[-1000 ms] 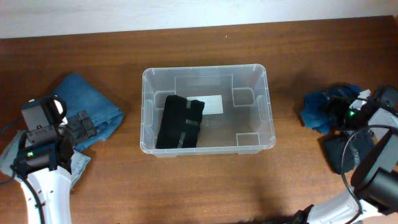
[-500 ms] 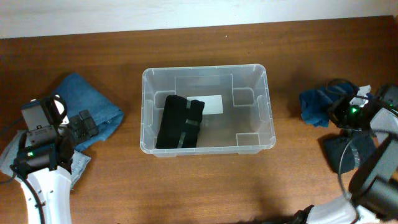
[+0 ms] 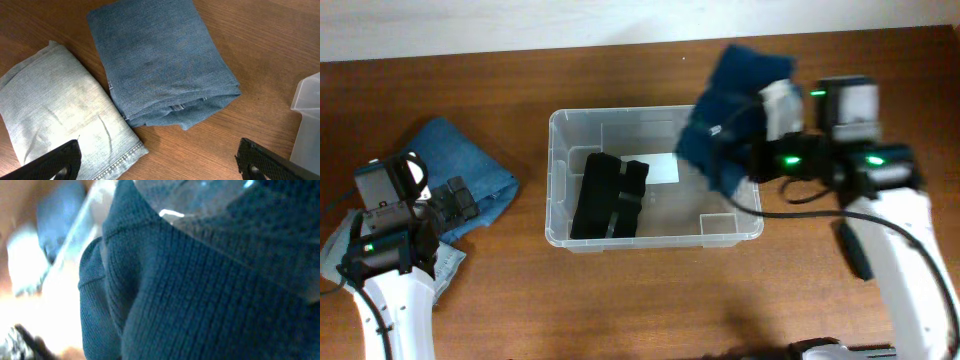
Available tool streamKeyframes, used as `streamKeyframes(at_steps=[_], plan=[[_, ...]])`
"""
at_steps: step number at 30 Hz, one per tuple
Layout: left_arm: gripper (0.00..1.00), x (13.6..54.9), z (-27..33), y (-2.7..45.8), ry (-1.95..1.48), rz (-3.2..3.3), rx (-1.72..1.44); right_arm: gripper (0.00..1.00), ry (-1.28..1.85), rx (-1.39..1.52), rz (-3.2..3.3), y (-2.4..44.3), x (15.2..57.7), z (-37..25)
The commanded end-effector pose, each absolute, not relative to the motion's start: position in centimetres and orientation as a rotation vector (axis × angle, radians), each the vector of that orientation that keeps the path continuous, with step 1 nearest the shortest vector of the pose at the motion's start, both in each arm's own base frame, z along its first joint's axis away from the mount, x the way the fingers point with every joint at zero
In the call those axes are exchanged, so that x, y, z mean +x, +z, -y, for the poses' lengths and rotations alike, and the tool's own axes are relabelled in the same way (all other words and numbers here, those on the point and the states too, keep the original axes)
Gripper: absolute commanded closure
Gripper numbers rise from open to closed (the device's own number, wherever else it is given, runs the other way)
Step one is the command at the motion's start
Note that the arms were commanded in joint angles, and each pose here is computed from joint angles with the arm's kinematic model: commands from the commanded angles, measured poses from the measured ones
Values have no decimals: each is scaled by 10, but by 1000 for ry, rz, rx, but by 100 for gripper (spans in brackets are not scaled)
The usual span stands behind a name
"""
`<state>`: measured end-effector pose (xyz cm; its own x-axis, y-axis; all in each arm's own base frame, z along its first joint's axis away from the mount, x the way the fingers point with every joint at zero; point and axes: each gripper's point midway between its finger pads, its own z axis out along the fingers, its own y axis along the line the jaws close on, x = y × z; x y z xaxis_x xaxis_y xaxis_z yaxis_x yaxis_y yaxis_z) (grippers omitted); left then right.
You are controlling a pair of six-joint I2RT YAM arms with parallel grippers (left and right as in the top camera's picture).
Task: Pack container
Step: 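Place the navy garment into the box beside the black one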
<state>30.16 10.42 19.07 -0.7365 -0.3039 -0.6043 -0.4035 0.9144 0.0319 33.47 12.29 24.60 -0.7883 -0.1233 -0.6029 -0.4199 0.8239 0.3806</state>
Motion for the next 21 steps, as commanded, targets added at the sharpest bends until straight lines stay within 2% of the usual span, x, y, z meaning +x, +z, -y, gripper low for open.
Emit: streamKeyframes(at_steps=[1,6,10,14,15,16,17,21], plan=[[1,305,-105,198,200,-2434,-510,96,598,-553,-2577,190,331,-154],[0,305,-105,198,200,-2434,-510,96,630,-635,-2746,123,331,-181],[1,305,-105,198,201,-2434,-510,96,613,-619,-2865,76,336,-179],[1,305,-105,198,200,-2434,-510,96,512,-568,-2900,66,346,-159],[1,305,-105,198,200,-2434,-510,79,486,-562,-2897,71,349,-155],[1,305,-105,198,200,-2433,-510,47,454,-572,-2892,80,352,-150],[1,305,-105,198,200,-2434,-510,2,439,-616,-2873,93,354,-149],[1,305,-105,198,200,-2433,-510,2,310,-648,-2793,161,366,-138]])
